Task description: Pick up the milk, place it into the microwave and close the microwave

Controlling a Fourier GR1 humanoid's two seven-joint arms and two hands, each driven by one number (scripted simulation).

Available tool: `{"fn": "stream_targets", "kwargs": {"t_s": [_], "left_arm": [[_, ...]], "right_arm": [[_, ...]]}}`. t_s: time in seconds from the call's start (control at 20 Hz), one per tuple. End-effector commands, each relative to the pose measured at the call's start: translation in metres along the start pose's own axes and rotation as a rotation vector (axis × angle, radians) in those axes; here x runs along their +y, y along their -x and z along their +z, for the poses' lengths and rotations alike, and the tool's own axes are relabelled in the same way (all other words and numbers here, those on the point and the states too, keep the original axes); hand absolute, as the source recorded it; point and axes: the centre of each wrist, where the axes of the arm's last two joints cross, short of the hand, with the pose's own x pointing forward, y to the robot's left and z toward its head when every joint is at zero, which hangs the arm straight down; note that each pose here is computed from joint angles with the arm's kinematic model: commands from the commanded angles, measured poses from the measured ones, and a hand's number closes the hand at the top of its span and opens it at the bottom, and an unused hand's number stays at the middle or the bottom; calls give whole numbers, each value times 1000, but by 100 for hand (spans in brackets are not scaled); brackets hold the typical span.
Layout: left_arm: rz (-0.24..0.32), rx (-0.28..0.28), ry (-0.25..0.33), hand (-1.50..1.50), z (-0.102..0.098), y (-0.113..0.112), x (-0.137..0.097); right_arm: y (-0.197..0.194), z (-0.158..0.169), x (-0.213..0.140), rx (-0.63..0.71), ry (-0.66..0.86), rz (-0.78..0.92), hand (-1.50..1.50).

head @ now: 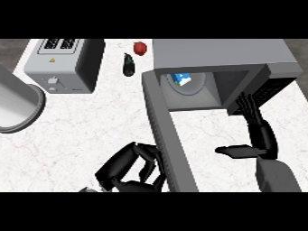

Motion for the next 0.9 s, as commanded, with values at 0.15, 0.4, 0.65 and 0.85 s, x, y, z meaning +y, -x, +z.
{"fn": "stream_targets", "kwargs": {"t_s": [0.15, 0.4, 0.65, 0.85], "left_arm": [[-47, 20, 121, 150, -28, 20, -50], [-80, 36, 109, 150, -46, 17, -77], [-79, 23, 4, 150, -65, 18, -84], [-38, -24, -103, 150, -73, 7, -86]], "right_arm": [[-55, 24, -41, -46, 9, 23, -150], [-94, 41, -41, -76, -2, -22, -150], [-117, 27, -43, -105, -33, -95, -150], [-131, 31, -43, -130, -65, -107, -150]]}}
